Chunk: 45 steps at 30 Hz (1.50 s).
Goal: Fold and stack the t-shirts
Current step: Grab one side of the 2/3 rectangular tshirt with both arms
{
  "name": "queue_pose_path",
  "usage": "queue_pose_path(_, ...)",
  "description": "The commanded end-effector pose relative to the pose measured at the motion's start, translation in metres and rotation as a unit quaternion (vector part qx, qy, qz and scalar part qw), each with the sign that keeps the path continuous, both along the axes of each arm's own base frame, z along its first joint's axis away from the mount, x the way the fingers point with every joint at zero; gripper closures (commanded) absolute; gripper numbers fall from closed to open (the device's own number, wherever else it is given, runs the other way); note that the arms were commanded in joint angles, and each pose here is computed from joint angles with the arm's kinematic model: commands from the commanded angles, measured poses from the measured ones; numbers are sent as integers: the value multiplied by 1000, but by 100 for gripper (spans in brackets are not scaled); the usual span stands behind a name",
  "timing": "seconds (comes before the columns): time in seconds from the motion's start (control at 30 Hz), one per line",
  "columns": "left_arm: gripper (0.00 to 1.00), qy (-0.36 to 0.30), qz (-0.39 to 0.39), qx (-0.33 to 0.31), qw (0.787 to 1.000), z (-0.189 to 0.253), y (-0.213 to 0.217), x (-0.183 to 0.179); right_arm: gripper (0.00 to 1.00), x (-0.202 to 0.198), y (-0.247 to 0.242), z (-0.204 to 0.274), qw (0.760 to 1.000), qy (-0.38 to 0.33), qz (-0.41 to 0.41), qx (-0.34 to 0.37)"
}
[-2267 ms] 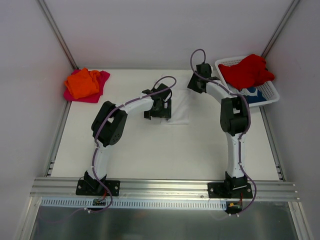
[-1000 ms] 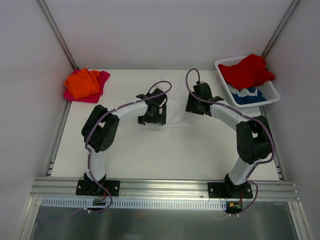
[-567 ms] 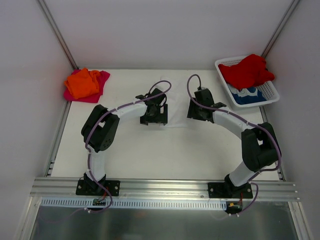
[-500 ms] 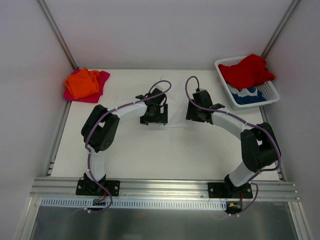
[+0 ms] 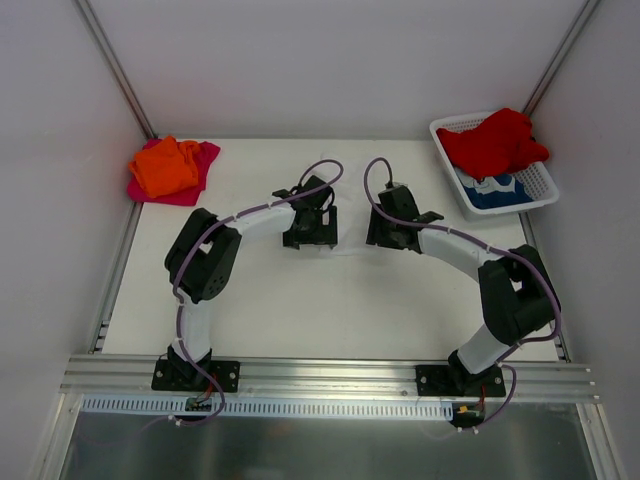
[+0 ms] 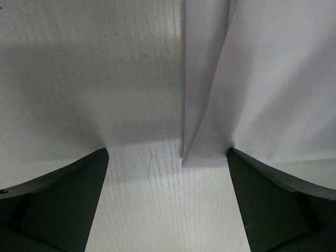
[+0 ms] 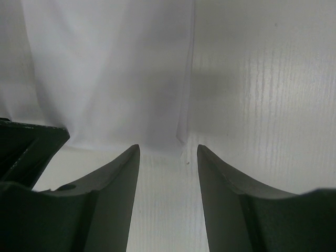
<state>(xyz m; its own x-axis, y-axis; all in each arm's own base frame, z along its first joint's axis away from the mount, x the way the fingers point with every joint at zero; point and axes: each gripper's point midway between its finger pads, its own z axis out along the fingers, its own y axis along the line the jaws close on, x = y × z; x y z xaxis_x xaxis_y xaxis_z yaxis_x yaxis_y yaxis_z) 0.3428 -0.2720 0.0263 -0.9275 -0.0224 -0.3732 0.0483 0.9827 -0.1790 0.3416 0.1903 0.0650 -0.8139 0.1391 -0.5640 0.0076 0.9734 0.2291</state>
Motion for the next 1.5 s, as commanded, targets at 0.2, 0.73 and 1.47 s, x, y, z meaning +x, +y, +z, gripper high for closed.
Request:
queue_pose_path(0.2,3,0,5,-30,1000,1,-19,9,49,-2,0,-12,1000,1,-14,5)
queue_pose_path(0.73,9,15,6,-47,999,-12,-32,6,55,0,2,-27,1000,13,-19,4)
queue_pose_path(1.47,14,30,-4,-40,999,-18,-31,-25,55,-1,8,-52,999,33,-21,11)
